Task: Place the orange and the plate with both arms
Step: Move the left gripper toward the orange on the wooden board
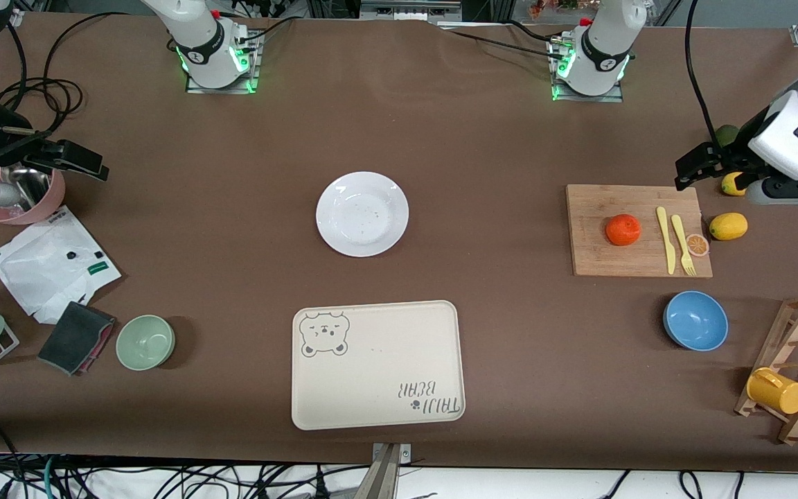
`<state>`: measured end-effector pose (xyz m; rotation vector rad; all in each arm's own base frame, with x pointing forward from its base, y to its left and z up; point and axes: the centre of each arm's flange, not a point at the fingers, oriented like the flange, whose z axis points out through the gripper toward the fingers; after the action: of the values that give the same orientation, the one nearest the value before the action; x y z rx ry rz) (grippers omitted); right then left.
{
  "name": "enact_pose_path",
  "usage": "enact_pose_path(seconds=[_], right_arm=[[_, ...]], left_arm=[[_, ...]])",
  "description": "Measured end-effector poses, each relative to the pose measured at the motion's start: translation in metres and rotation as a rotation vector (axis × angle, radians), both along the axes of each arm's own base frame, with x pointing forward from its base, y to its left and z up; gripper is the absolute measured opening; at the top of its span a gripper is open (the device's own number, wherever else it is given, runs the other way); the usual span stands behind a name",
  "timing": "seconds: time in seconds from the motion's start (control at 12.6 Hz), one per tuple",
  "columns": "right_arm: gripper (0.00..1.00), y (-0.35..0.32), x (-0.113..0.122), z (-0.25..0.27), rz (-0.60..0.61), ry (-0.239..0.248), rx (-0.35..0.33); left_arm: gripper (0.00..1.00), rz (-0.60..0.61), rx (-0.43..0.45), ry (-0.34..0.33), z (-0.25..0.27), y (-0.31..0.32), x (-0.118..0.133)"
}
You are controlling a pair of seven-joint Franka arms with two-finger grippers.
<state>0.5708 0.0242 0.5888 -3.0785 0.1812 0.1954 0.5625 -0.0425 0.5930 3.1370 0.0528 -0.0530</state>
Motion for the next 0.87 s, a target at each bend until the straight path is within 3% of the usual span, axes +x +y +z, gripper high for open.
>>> enact_pose_path(seconds=[0.87], right_arm=[[1.0,0.0013,0.0013,0.0009,-0.001,-0.012,0.0]], left_arm=[[1.0,0.012,0.0,-0.002,-0.0028,0.0063,0.0029]])
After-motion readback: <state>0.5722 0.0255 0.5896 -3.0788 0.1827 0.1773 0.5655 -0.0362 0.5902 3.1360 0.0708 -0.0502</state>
